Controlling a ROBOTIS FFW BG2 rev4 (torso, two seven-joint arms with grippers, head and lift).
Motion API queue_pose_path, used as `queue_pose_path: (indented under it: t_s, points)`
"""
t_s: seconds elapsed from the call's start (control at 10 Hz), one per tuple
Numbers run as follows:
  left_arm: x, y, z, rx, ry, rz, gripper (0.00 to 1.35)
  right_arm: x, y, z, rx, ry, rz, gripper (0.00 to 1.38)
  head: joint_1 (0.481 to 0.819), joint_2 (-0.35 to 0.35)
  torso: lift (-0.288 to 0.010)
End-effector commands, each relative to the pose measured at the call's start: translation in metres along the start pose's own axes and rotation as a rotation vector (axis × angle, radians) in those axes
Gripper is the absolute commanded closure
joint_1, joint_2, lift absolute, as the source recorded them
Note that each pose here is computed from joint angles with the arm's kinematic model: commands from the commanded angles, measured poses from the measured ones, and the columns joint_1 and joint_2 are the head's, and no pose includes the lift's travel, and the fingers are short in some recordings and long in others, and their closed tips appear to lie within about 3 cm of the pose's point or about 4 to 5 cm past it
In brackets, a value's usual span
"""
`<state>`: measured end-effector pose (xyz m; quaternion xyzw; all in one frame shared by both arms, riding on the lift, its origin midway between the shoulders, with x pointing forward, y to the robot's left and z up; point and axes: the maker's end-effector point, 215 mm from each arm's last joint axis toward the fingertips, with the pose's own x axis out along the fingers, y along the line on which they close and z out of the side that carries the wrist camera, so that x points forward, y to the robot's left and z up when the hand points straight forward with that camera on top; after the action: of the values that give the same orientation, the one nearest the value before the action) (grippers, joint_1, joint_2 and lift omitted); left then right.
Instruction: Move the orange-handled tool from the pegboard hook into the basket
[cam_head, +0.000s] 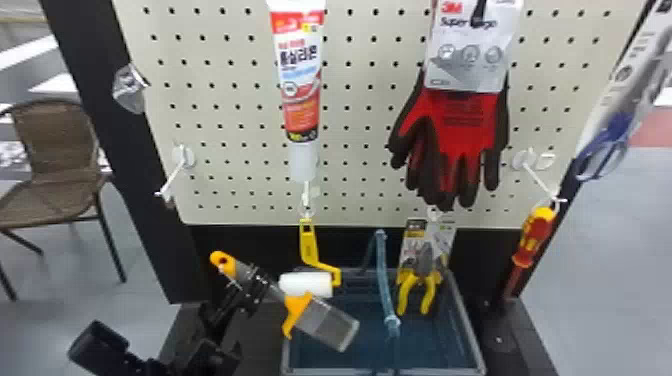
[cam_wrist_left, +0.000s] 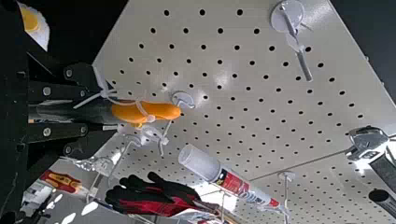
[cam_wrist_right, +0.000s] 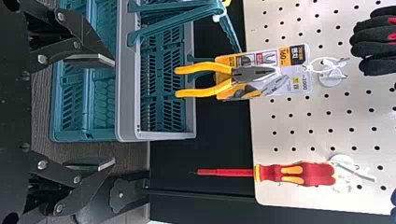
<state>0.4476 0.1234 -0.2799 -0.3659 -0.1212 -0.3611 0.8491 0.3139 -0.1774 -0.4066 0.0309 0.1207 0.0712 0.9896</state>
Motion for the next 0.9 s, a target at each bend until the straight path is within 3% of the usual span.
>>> queue_pose_path:
  t_s: [0.0, 0.8]
  points:
    - [0.001, 0.001, -0.004, -0.006, -0.011, 0.005, 1.2, 0.0, 0.0, 0.0, 0.0, 0.0, 0.0, 0.52, 0.549, 0.0, -0.1]
    - [0.011, -0.01, -0.034, -0.089, -0.05, 0.02, 1.2, 0.0, 0.0, 0.0, 0.003, 0.0, -0.001, 0.52, 0.549, 0.0, -0.1]
